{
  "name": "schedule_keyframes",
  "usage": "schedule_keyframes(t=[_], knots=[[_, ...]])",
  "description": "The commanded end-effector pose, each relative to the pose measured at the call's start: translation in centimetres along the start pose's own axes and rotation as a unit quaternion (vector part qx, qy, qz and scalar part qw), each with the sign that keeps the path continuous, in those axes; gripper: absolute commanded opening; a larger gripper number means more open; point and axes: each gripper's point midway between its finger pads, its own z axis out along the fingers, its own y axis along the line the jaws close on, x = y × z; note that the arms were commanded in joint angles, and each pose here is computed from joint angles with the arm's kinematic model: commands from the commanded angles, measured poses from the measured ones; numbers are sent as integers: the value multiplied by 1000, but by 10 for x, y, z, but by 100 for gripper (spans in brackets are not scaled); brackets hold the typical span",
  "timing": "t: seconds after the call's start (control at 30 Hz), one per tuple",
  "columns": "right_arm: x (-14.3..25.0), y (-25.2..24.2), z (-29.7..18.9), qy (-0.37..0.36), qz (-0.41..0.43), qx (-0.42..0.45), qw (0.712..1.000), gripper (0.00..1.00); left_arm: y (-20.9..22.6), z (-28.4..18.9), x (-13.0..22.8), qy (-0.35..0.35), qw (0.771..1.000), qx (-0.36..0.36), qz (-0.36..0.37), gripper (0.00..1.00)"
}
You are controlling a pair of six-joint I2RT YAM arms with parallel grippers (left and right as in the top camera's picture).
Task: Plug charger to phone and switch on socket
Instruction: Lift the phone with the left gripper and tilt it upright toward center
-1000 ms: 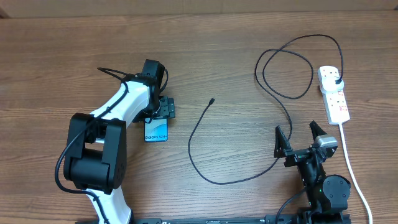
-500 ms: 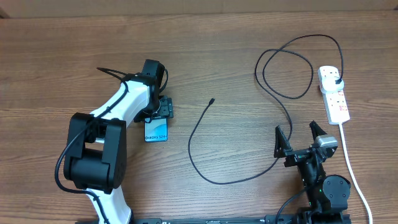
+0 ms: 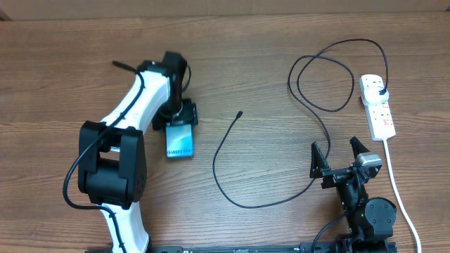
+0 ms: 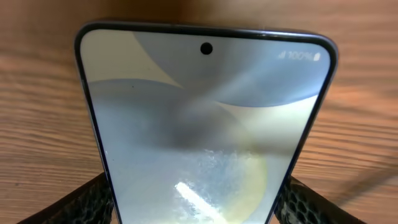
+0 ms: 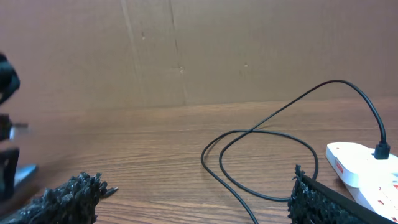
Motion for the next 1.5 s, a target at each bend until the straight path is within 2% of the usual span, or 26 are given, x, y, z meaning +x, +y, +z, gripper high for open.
schedule_keyframes(t=[0.0, 0.13, 0.2, 0.37, 0.53, 1.3, 1.47], knots=[[2, 0, 0, -2, -1, -1, 1000, 100, -21, -27, -13, -15, 998, 55, -10, 75], [2, 1, 0, -2, -1, -1, 1000, 100, -51, -47, -13, -5, 991, 136, -11, 72], [2, 0, 0, -2, -1, -1, 1000, 100, -60, -52, -12, 2, 987, 161, -21, 75], [2, 0, 0, -2, -1, -1, 1000, 100, -75, -58, -6, 21, 978, 207, -19, 77], [2, 0, 0, -2, -1, -1, 1000, 100, -88, -65, 0, 41, 967, 250, -16, 74], [2, 0, 0, -2, -1, -1, 1000, 100, -92, -67, 2, 46, 964, 260, -15, 81], [2, 0, 0, -2, -1, -1, 1000, 100, -91, -66, 1, 53, 964, 257, -47, 78]])
